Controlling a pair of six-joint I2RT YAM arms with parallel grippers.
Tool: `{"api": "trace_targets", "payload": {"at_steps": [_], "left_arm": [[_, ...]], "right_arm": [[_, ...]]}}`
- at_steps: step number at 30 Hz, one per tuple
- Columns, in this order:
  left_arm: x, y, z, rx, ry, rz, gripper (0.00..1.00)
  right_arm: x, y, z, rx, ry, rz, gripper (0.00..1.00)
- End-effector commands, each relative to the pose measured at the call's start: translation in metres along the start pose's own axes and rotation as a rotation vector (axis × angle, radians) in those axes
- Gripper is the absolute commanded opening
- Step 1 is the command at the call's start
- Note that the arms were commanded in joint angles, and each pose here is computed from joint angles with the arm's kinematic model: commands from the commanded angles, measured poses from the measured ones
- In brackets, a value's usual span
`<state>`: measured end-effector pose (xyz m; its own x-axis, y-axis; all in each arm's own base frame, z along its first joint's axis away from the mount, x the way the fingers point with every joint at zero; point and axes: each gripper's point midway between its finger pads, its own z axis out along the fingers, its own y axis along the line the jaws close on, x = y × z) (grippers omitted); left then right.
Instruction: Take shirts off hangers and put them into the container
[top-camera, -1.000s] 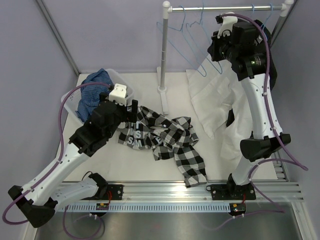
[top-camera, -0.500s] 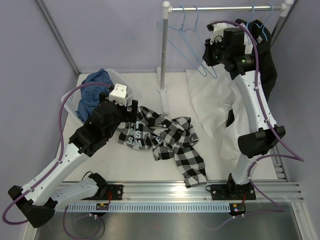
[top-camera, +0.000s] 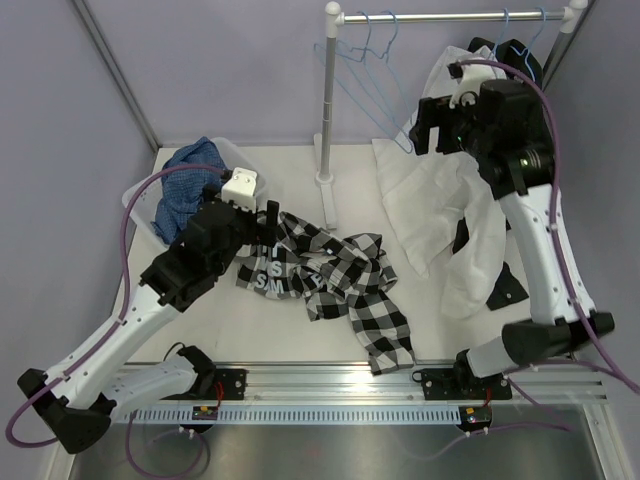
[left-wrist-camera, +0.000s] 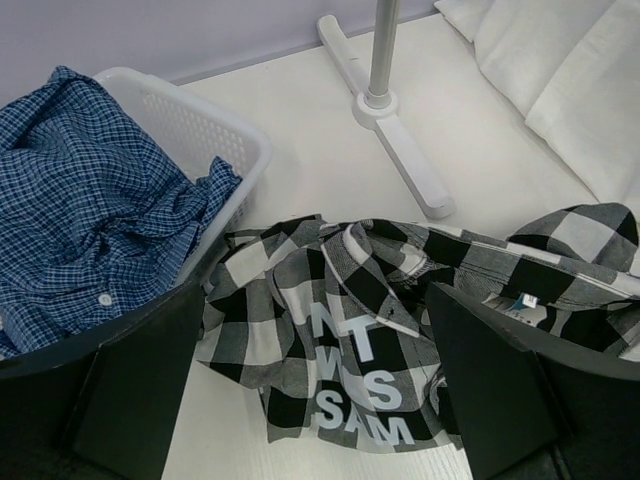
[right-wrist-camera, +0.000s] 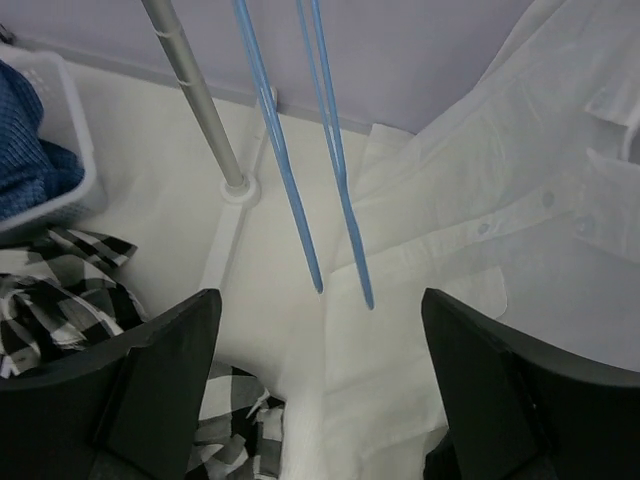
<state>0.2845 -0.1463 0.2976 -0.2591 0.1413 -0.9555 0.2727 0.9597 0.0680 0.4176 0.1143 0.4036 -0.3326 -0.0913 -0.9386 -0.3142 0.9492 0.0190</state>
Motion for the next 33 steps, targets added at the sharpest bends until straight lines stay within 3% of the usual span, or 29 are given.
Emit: {"api": "trace_targets", "payload": {"at_steps": [1,2,3,5,10,14,21,28,33], "left_arm": [[-0.007,-0.020,0.003,0.094,-0.004,-0.048,0.99],[-0.007,-0.026,0.004,0.117,0.008,-0.064,0.99],[-0.006,-0.035,0.003,0.148,0.027,-0.094,0.99],[-0.004,-0.055,0.004,0.202,0.056,-0.107,0.99],[0.013,-0.124,-0.007,0.291,0.173,-0.147,0.99],[0.045,-0.178,-0.013,0.296,0.266,-0.189,0.99],[0.146,-0.271,-0.020,0.286,0.493,-0.179,0.99],[0.215,-0.295,-0.009,0.215,0.619,-0.137,0.99],[0.234,-0.300,-0.002,0.195,0.643,-0.138,0.94]], "right_arm": [[-0.014,-0.003,-0.060,0.064,-0.123,0.127,0.93],[-0.017,0.000,-0.089,0.062,-0.177,0.167,0.95],[0.008,0.001,-0.086,0.064,-0.134,0.190,0.96],[0.010,0.006,-0.118,0.056,-0.207,0.230,0.99],[0.064,0.009,-0.142,0.060,-0.207,0.277,0.99],[0.092,0.013,-0.159,0.054,-0.218,0.302,0.99],[0.112,0.023,-0.181,0.007,-0.240,0.295,0.99],[0.118,0.025,-0.190,-0.006,-0.277,0.291,0.99],[0.119,0.025,-0.195,-0.007,-0.292,0.285,1.00]]}}
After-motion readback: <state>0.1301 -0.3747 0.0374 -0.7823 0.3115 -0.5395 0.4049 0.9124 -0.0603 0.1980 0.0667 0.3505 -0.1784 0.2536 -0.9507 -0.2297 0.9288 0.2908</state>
